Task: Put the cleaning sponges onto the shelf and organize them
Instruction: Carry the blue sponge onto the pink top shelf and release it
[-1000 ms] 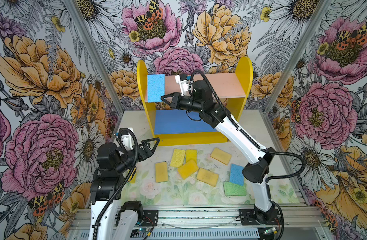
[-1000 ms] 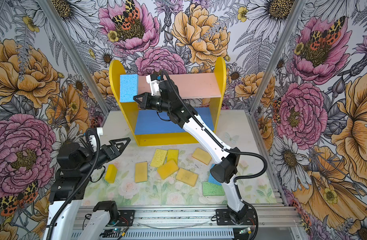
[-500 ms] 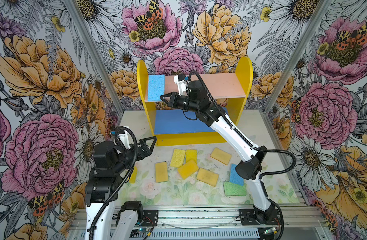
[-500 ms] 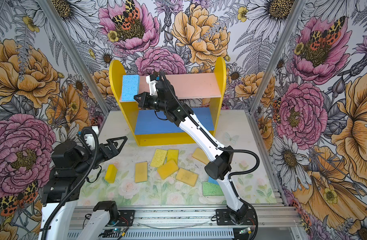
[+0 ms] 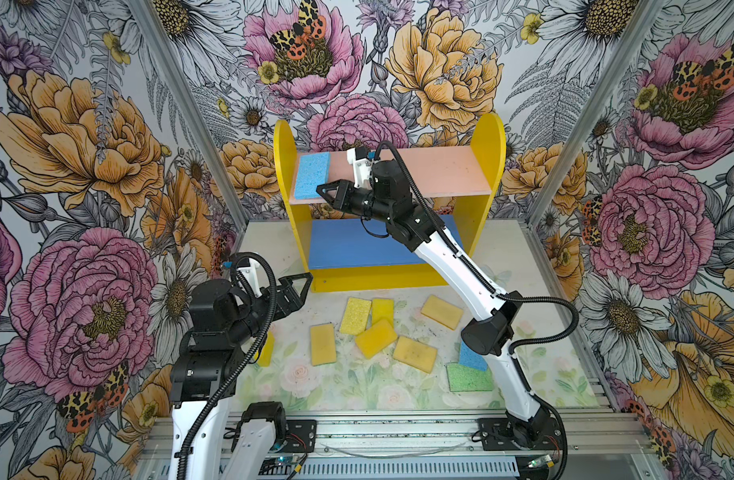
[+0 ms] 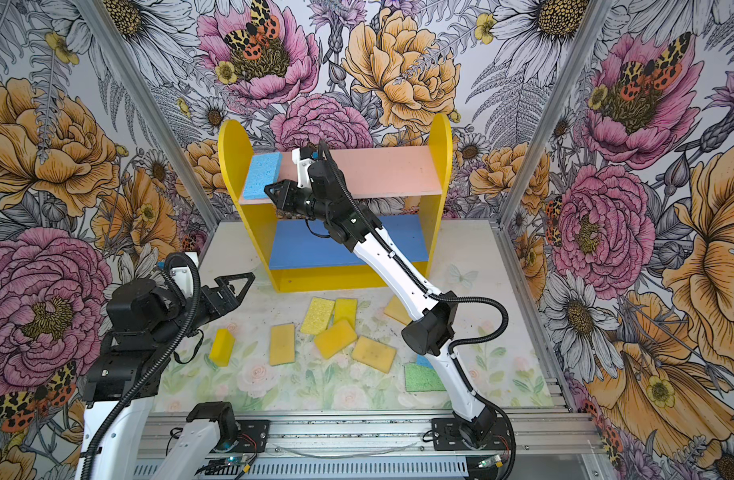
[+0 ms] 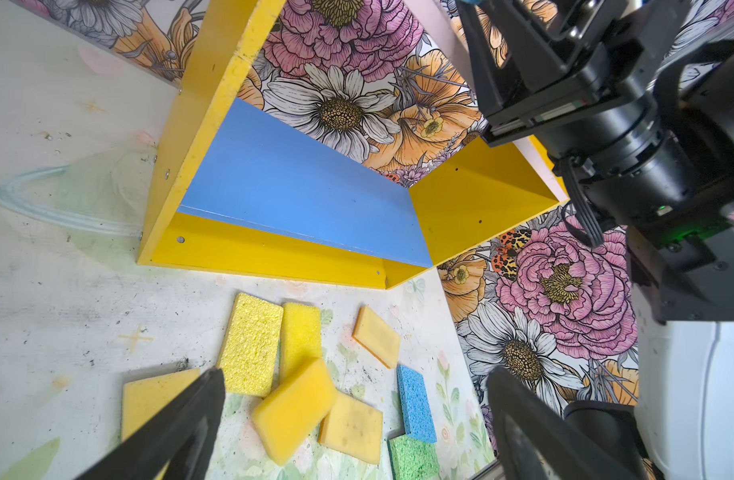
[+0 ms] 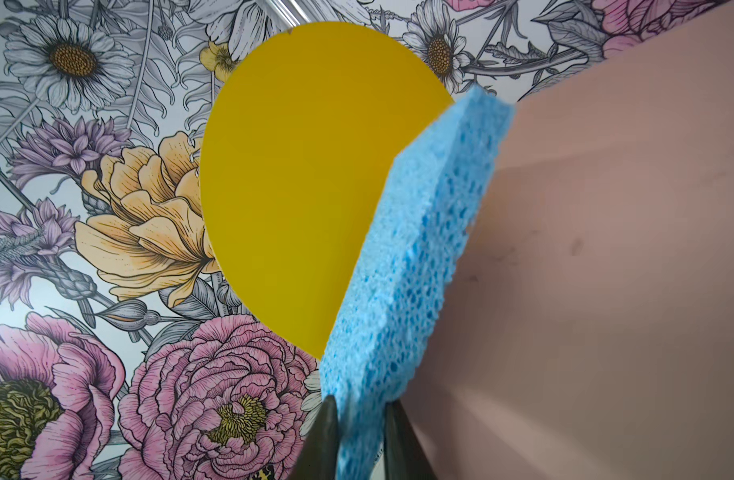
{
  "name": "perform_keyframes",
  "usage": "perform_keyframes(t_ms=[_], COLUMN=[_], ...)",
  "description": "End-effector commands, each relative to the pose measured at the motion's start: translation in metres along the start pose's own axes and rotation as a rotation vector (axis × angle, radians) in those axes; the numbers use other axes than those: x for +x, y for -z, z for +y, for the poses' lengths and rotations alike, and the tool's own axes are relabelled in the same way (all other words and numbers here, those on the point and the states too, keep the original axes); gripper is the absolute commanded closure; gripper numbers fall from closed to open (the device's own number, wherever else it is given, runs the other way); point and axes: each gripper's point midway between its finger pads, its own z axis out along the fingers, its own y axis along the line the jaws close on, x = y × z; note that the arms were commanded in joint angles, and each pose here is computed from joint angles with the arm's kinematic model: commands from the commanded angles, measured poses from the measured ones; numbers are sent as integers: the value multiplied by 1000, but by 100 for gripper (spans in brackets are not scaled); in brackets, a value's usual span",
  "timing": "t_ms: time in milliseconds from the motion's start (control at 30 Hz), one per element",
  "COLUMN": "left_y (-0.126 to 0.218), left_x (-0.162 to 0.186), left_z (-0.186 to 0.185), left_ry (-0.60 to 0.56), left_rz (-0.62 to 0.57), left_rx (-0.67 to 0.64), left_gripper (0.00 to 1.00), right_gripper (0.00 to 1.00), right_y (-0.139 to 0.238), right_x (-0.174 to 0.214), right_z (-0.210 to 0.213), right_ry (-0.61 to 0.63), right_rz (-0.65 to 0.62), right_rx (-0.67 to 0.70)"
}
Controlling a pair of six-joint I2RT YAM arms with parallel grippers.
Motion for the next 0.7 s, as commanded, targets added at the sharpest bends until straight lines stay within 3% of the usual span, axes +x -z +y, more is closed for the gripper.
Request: perform_keyframes(t_ms=[0, 167, 300, 467, 667], left_y=[3, 3, 3, 4, 5], left_x=[-4, -3, -4, -7, -9], left_z=[-4, -4, -5, -7, -10], left_ry=[-25, -24, -25, -27, -30], left_rz=[-11, -6, -11, -14, -20], left_rx=[-3, 0, 0, 2, 6], left_gripper=[1, 1, 1, 1, 1], right_gripper=[65, 52, 45, 42, 40], right_y=[0, 4, 15, 30, 40], right_x=[-11, -13, -12, -9, -5], right_z=[-3, -6, -15, -24, -26], right_ry=[-3, -5, 17, 53, 63], right_rz=[-42, -43, -41, -40, -21], right_rx=[12, 33, 128, 240, 280])
